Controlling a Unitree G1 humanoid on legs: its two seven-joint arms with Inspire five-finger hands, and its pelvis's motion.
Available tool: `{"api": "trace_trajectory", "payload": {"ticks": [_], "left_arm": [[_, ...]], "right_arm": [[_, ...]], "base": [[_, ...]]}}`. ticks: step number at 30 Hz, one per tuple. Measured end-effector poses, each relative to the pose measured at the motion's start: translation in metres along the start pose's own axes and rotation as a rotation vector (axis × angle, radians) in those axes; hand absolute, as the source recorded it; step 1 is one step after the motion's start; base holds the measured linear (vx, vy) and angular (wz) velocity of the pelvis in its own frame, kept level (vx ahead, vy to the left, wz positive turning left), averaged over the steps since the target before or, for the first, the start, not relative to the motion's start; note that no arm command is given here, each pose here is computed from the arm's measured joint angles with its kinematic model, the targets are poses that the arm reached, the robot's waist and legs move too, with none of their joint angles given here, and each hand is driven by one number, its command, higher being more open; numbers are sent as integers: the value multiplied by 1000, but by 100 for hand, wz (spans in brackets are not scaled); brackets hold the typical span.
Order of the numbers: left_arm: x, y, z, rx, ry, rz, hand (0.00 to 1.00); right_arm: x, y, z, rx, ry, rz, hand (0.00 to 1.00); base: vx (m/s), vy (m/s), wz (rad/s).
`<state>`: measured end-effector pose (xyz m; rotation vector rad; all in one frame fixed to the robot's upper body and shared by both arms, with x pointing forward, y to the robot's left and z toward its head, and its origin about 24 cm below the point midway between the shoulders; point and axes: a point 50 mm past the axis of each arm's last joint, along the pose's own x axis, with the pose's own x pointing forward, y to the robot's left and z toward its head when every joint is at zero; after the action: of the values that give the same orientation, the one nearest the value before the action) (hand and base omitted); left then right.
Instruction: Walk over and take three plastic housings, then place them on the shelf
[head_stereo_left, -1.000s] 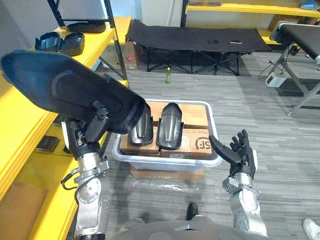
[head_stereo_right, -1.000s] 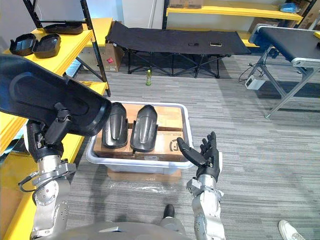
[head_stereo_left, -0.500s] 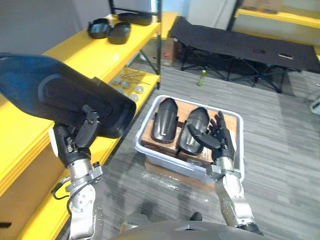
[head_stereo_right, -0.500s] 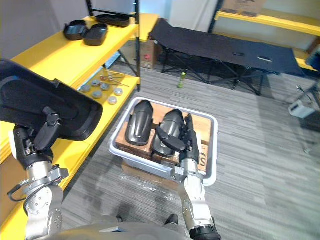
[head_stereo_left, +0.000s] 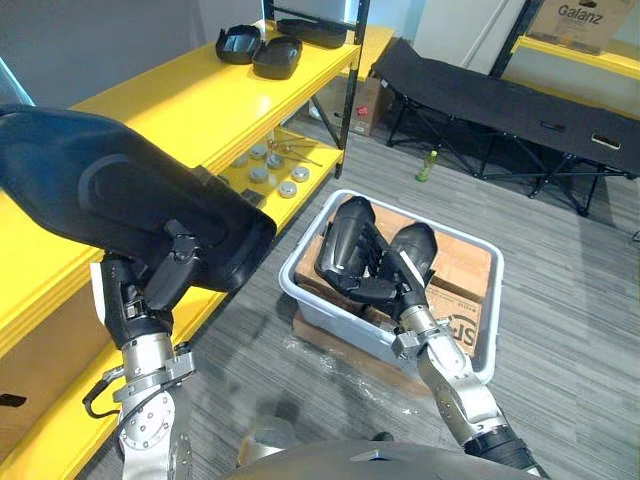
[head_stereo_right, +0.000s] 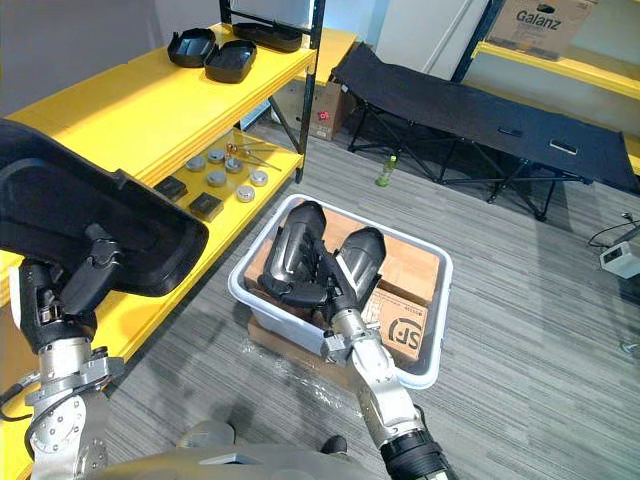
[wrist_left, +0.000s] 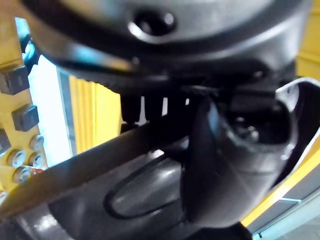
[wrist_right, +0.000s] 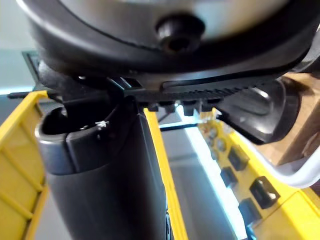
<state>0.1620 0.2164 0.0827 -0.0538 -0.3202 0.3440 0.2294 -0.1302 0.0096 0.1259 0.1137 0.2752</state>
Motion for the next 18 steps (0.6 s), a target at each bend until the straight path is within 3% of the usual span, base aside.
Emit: {"api": "trace_trajectory", "payload": {"ticks": [6,12,18], "left_arm": [[3,-32,-7,-67,20,-165,0],[-2,-28,-10,-57,46,-178,0],[3,-30,-7,-16,28,-302,0]], "right_arm": [[-32,-33,-10,-7,40,-143,100],[-33,-16,-18,11,61,-89,100],[-36,-11,-22,37,61,-131,100]], "base": [[28,77,93],[52,139,5],[27,29,92]]}}
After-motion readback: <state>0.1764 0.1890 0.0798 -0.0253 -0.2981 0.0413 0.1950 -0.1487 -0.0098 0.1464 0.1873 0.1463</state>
